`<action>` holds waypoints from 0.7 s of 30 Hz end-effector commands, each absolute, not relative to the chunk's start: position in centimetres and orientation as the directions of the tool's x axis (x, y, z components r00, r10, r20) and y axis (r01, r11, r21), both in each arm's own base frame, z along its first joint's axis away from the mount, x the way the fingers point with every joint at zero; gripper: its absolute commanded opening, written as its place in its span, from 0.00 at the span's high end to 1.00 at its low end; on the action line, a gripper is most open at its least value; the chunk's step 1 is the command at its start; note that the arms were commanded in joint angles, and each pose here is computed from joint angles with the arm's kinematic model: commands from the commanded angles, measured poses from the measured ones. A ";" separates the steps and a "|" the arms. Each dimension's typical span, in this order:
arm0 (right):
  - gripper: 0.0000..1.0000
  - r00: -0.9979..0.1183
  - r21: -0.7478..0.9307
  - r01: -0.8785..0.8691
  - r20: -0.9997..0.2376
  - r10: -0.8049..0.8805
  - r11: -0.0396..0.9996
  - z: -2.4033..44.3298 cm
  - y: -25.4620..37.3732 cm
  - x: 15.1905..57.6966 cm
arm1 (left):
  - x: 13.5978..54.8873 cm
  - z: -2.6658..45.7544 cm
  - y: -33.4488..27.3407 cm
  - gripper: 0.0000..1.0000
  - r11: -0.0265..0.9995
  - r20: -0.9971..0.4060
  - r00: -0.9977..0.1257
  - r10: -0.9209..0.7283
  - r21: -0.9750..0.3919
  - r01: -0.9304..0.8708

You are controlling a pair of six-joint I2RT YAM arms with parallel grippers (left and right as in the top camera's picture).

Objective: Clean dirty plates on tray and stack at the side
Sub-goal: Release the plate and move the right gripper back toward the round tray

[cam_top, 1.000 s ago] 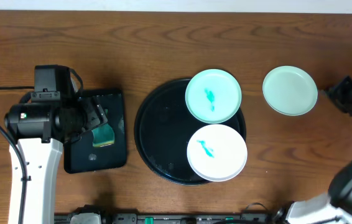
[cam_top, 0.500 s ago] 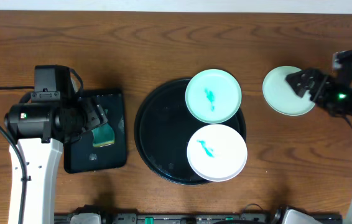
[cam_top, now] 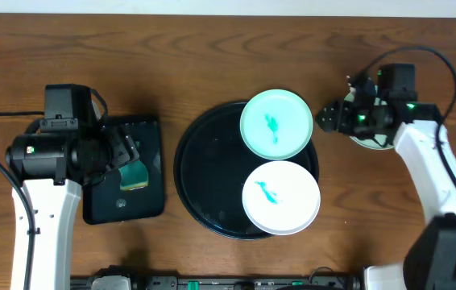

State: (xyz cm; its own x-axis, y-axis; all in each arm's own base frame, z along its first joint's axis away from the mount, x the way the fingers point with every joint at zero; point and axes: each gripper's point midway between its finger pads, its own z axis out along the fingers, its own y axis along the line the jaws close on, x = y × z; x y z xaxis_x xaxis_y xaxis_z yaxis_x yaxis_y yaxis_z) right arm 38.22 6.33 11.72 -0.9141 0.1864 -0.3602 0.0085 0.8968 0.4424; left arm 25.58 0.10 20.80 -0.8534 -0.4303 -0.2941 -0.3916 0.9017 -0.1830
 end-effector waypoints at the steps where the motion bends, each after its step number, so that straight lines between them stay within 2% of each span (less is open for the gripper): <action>1: 0.27 -0.929 0.440 0.033 -0.317 0.189 0.897 8.2 7.4 39.5 | 25.5 20.7 -0.1 0.20 0.905 -0.288 -0.859 -0.423 -0.188 -0.382; 7: 0.30 -0.943 0.488 -0.020 -0.299 0.146 0.872 3.7 9.9 41.4 | 25.4 20.7 -0.1 0.19 0.905 -0.282 -0.861 -0.423 -0.185 -0.383; 13: 0.34 -0.920 0.522 -0.081 -0.366 0.137 0.849 3.7 11.4 43.2 | 25.3 20.7 -0.1 0.19 0.905 -0.278 -0.862 -0.423 -0.184 -0.384; 15: 0.46 -0.914 0.529 -0.072 -0.374 0.156 0.845 4.0 11.6 43.6 | 25.3 20.7 -0.1 0.19 0.905 -0.278 -0.862 -0.423 -0.184 -0.384; 19: 0.80 -0.916 0.521 -0.038 -0.359 0.178 0.853 3.7 11.6 43.6 | 25.3 20.7 -0.1 0.19 0.905 -0.278 -0.862 -0.423 -0.184 -0.384; 21: 0.86 -0.919 0.517 -0.033 -0.353 0.178 0.855 3.6 11.6 43.4 | 25.3 20.7 -0.1 0.19 0.905 -0.278 -0.862 -0.423 -0.184 -0.384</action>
State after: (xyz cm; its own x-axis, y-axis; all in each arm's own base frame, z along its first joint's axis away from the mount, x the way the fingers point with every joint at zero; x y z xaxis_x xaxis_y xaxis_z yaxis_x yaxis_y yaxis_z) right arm 43.54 11.09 3.37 -0.9168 0.1705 -0.3611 -0.0421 0.8580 0.5119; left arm 25.40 0.09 20.74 -0.8558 -0.4304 -0.2870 -0.3930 0.9017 -0.1805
